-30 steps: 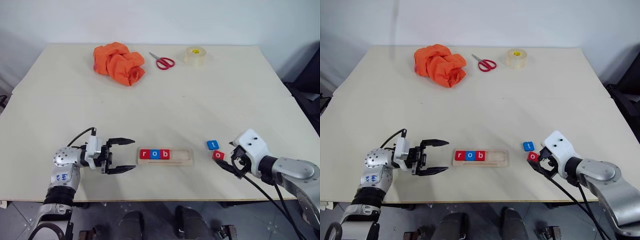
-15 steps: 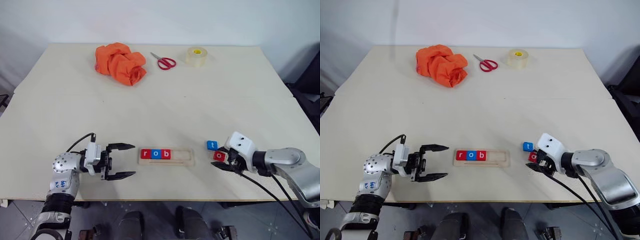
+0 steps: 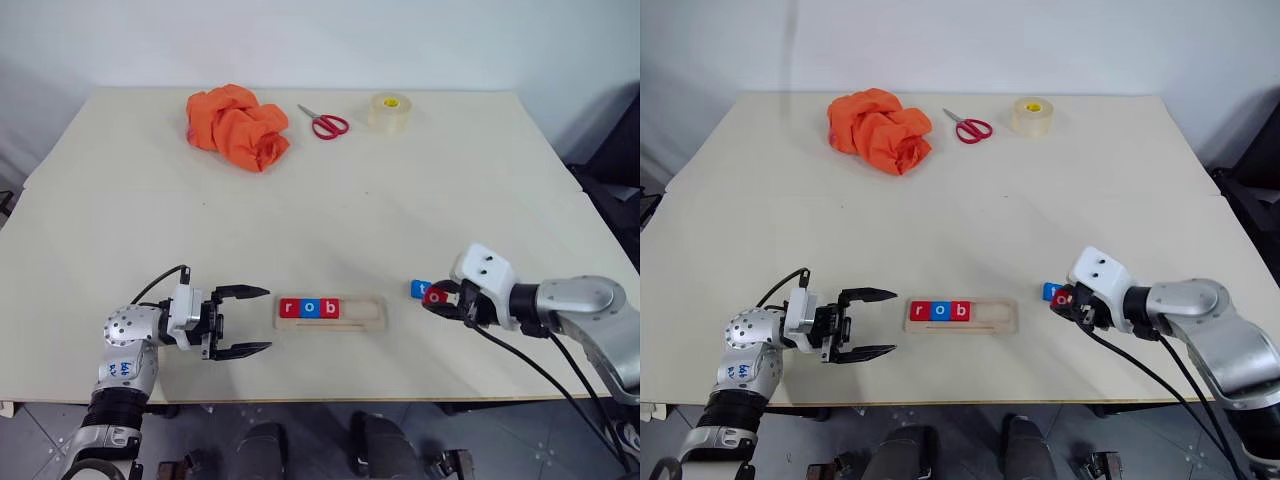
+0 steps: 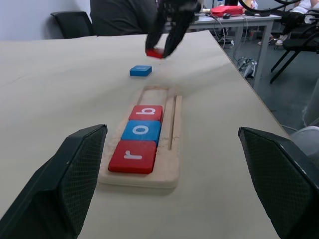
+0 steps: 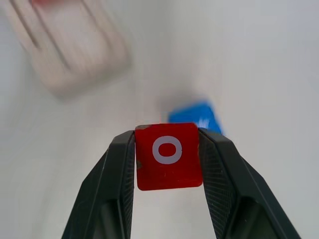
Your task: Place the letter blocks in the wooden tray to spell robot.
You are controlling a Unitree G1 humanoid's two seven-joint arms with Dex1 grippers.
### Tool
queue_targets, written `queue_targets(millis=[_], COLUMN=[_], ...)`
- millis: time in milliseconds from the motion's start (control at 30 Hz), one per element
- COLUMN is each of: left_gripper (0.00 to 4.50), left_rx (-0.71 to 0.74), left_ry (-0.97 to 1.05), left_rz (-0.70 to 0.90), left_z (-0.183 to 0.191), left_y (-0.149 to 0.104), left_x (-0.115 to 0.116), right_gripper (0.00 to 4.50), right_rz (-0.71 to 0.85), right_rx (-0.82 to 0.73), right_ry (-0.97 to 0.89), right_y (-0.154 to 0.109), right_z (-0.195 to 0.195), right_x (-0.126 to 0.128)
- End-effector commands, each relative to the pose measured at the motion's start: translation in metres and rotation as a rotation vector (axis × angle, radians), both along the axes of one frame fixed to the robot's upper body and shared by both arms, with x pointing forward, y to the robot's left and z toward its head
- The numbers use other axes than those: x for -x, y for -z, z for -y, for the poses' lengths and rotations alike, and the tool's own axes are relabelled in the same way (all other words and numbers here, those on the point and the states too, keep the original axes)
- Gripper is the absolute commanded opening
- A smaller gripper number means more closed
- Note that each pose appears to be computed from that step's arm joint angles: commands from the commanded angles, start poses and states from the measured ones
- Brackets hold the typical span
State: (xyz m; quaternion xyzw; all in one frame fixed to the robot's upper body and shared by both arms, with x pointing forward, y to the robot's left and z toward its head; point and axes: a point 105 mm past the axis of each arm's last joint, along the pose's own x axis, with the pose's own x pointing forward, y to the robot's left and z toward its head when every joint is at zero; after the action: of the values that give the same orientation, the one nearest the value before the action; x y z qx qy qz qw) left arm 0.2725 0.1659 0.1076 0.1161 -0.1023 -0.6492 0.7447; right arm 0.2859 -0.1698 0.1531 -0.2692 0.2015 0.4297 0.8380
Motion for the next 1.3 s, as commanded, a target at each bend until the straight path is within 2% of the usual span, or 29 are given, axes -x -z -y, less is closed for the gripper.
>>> queue_targets(millis=[33,133,267,533,833,1300], left_gripper=[4.5,4.5,4.5,4.5,4.5,4.5], left_rx=[0.013,0.015,0.018,0.02,0.022,0.025], left_ry=[0.003,0.003,-0.009,-0.042,-0.062,-0.064], left_rz=[0.02,0.025,0.032,0.035,0.033,0.035], left_z=[0.001,0.003,0.001,-0.003,-0.004,-0.002], left_y=[-0.004,-0.004,-0.004,-0.003,-0.002,-0.003], left_x=[-0.003,-0.004,-0.003,0.003,0.005,0.004], right_gripper=[1.45,1.45,1.45,1.45,1.45,1.45], right_rz=[-0.022,-0.02,0.011,-0.006,-0.019,-0.024], right_rx=[-0.017,0.0,0.035,0.061,0.071,0.091], right_ry=[-0.123,-0.158,-0.199,-0.339,-0.417,-0.411], right_y=[-0.002,0.001,0.004,0.006,0.007,0.014], right_z=[-0.034,-0.048,-0.07,-0.093,-0.108,-0.111], right_x=[0.007,0.002,-0.019,-0.015,-0.011,-0.015])
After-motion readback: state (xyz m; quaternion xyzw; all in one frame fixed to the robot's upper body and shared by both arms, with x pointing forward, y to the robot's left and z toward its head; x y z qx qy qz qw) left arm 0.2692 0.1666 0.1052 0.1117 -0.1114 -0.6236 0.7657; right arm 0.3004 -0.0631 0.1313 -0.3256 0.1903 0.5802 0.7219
